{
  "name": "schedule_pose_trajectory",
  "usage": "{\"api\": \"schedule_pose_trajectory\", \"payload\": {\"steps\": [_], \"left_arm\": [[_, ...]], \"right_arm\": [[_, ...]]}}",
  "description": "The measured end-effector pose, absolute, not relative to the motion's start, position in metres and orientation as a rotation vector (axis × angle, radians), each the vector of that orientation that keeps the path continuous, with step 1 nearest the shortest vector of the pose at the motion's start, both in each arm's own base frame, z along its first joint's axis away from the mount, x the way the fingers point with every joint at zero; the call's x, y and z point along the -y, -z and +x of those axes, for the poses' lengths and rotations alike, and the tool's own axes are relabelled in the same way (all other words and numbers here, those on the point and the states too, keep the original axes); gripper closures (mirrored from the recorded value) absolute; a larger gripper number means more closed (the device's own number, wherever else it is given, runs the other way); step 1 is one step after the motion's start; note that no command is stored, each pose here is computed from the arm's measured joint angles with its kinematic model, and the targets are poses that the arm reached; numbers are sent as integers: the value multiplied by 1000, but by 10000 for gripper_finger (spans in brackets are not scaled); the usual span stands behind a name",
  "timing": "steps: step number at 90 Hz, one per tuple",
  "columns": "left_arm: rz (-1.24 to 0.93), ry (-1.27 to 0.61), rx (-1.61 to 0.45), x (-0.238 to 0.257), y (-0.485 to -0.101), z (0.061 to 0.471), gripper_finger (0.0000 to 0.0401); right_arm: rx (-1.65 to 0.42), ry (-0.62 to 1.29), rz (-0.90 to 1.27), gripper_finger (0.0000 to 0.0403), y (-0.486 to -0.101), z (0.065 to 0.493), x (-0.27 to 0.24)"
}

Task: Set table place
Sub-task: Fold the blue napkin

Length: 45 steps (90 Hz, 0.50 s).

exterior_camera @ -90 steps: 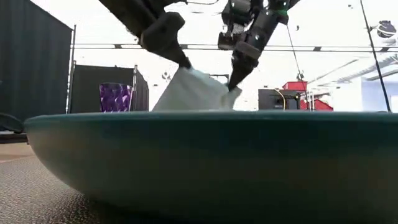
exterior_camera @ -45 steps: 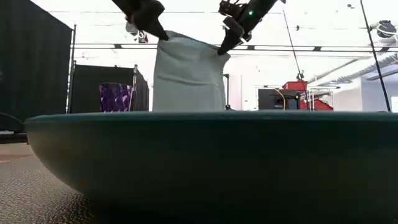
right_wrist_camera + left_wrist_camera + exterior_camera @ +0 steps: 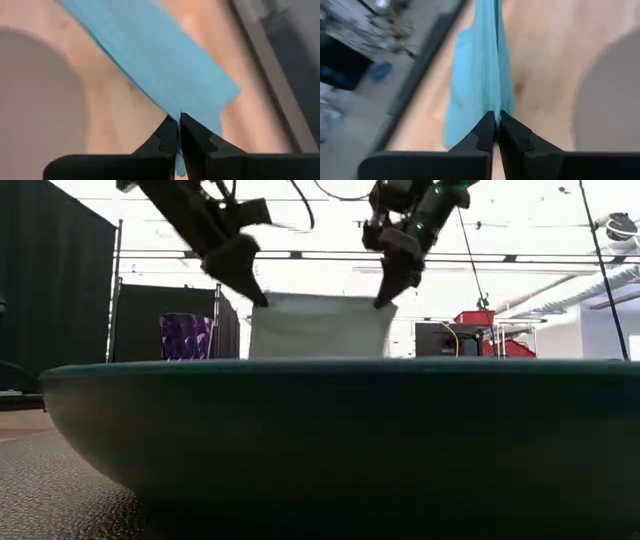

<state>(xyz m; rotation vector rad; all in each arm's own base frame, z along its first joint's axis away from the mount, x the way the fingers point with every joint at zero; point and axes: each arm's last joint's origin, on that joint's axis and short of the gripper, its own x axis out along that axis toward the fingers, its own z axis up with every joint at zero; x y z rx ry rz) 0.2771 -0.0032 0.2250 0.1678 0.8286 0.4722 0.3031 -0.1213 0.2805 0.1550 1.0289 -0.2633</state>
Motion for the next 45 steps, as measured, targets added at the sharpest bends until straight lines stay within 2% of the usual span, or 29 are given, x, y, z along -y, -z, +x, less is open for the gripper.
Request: {"api": "schedule_pose_trajectory", "payload": {"steps": [28,45], "left_arm": [[84,-339,-829,59,-210,274,401],[105,-316,-827,67,-210,272,401]], "right_arm": [[-1131,174,218,403,-257,311,61],[-1123,180,214,403,-255,313,53]]}}
